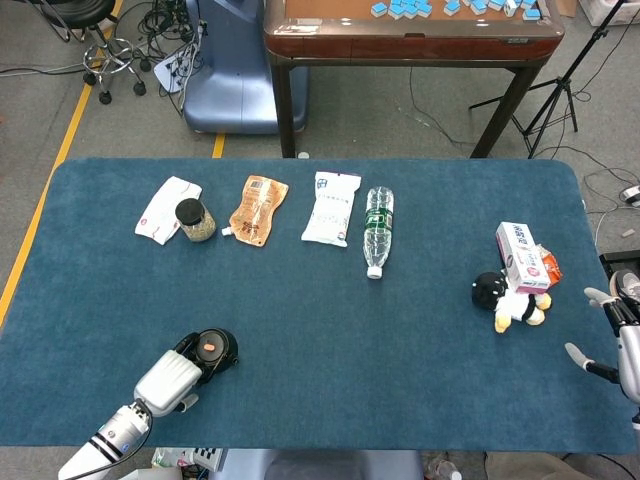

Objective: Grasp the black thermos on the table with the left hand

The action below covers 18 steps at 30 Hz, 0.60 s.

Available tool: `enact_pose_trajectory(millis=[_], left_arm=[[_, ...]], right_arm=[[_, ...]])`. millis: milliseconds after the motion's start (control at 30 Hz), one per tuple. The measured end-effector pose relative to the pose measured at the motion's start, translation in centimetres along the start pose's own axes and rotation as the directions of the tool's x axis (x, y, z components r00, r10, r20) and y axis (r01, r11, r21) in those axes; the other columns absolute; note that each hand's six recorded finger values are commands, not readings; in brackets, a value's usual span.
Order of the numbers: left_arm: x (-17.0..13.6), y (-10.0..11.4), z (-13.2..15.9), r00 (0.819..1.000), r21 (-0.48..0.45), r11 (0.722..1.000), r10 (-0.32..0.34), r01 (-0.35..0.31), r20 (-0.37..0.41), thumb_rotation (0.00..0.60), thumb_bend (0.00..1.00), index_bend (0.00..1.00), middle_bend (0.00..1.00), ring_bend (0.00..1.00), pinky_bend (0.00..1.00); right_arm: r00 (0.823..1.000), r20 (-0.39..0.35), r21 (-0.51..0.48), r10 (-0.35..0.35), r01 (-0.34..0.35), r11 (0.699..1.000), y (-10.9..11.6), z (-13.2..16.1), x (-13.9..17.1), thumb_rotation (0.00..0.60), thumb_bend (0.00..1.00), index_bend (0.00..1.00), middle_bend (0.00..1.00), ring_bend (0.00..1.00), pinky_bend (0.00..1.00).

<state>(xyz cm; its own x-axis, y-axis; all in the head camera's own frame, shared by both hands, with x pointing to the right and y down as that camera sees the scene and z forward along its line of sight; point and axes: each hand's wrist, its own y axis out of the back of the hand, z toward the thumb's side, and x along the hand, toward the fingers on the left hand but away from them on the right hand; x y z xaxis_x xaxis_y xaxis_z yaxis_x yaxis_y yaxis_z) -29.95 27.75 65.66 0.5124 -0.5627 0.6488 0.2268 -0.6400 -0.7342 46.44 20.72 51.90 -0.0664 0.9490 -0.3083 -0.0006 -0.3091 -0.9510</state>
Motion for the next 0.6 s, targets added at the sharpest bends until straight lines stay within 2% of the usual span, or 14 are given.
enact_pose_trajectory(millis=[400,600], left_arm=[[0.8,0.7,0.0,1.0,-0.088,0.996,0.013,-0.014,-0.003,0.6,0.18,0.83,0.82,0.67,0.07],[1.6,1.7,0.2,0.999,-0.159,0.986,0.045,-0.045,0.001,0.6,0.13,0.9,0.9,0.74,0.07]], right_arm=[[1.0,0.012,-0.002,-0.006,0.006,1.0,0.0,-0.4,0.0,0.6,0.09,0.25,0.35,0.26,0.33],[1.0,0.018,-0.004,-0.012,0.012,1.0,0.1,-0.6,-0.1,0.6,0.09,0.25,0.35,0.26,0.33]])
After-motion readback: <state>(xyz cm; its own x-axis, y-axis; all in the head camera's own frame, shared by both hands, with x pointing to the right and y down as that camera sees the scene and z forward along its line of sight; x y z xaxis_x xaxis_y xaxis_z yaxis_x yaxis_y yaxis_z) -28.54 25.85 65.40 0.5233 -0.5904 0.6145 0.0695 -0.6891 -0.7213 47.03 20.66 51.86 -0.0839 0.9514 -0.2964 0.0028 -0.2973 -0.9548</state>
